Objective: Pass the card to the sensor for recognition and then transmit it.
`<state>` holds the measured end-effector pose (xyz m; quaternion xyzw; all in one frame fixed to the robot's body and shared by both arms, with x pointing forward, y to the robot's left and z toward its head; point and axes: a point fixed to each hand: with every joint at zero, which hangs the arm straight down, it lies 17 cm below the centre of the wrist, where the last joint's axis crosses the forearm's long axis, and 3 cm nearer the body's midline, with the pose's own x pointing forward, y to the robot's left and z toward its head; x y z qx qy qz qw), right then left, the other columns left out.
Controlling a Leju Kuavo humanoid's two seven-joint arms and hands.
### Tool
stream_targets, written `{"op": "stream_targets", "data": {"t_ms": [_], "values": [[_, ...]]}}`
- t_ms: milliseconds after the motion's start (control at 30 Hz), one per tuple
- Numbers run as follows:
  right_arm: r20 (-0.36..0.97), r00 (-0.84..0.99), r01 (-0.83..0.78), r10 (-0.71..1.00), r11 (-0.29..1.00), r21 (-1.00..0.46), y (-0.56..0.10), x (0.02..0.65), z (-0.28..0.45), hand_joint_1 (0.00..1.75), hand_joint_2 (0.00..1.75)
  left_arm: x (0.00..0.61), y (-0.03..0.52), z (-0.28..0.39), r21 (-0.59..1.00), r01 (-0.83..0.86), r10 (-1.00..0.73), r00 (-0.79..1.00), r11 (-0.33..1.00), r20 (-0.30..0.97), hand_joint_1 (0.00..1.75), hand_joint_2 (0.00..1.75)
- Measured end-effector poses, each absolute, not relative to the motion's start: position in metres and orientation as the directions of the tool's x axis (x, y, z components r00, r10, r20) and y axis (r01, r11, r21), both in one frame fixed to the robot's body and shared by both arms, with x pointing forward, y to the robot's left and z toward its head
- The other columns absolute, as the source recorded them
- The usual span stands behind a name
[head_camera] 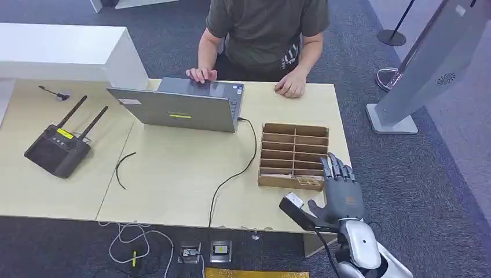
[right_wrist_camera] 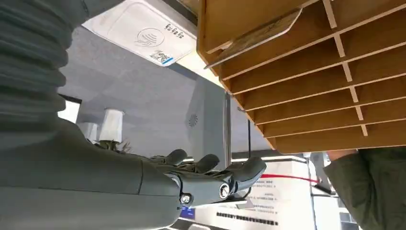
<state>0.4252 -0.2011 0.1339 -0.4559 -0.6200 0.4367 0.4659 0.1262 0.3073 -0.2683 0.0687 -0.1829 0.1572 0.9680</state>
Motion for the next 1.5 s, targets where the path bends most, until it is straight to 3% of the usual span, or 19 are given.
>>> {"op": "stream_targets", "data": {"t_ms": [1500], "values": [[0.138,-0.157,0.145,0.978,0.161,-0.976,-0.186,0.446,0.116,0.0,1.75,0.127,0.299,-0.268,0.055,-0.331,0.288,0.882,0.942,0.373,0.0,0.0]]}}
